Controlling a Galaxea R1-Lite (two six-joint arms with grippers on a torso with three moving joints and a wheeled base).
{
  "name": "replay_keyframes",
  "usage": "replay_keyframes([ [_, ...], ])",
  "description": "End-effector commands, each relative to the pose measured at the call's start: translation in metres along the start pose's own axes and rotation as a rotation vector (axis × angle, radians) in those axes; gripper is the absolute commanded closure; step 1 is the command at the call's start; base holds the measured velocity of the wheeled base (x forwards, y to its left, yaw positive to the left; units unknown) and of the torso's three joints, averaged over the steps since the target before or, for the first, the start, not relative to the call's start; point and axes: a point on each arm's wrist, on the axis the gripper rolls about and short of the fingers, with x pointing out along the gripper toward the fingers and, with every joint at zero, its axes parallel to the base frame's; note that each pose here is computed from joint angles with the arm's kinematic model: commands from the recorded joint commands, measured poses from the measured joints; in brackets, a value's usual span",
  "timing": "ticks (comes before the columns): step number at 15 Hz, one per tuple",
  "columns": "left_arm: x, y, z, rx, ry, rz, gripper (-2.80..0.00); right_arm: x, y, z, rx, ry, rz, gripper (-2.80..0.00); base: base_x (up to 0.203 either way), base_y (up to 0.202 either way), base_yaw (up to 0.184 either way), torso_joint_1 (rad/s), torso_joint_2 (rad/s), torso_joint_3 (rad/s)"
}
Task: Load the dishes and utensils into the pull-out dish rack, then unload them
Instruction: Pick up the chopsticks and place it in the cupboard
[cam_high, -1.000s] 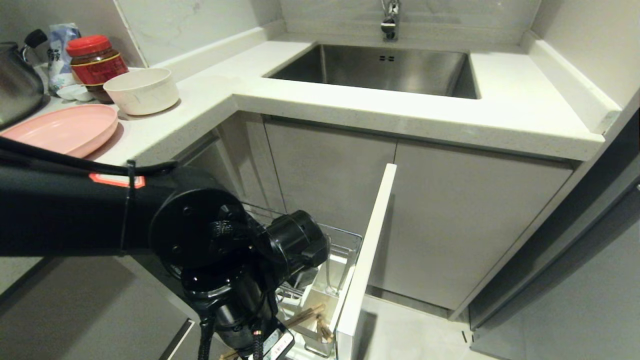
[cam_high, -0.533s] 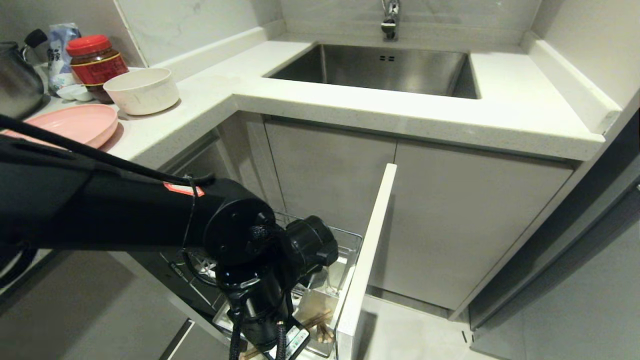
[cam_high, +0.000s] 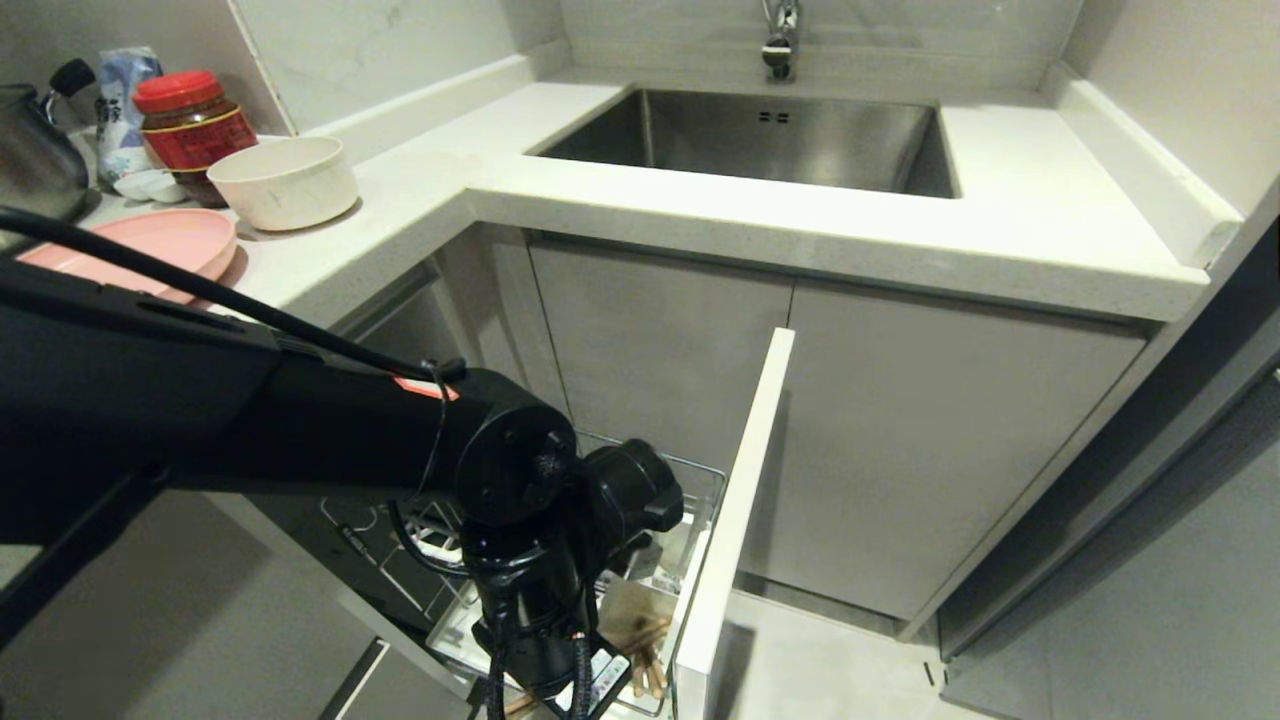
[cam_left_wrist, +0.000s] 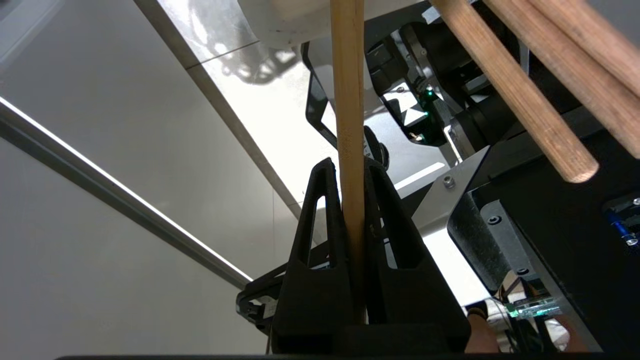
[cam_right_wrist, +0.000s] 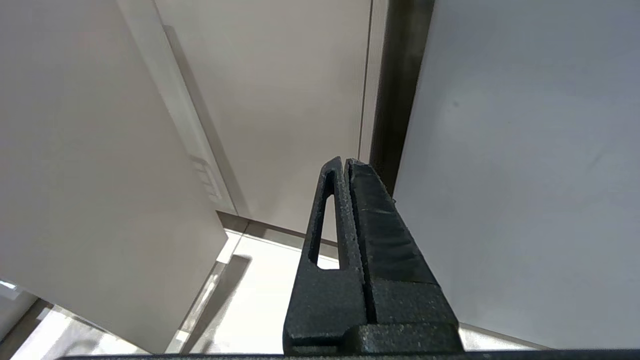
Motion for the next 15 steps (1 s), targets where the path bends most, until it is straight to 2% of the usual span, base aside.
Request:
replay_keyframes([
  [1,0.002,0.000,0.001,-0.002,0.013,0.002,0.00,0.002,0.000,-0.007,0.000,0.027,0.000,0.00,0.000,0.000,0.000,0.000,0.00,0.000],
  [7,-0.001,0.006,0.001,-0.020,0.008,0.002,0.00,0.002,0.000,-0.007,0.000,0.026,0.000,0.00,0.000,0.000,0.000,0.000,0.00,0.000],
  [8,-0.001,0.006,0.001,-0.019,0.004,0.002,-2.80,0.002,0.000,-0.007,0.000,0.026,0.000,0.00,0.000,0.000,0.000,0.000,0.00,0.000],
  [15,-0.016,0.008,0.001,-0.035,-0.053,-0.008,-2.80,0.002,0.000,-0.007,0.000,0.026,0.000,0.00,0.000,0.000,0.000,0.000,0.00,0.000],
])
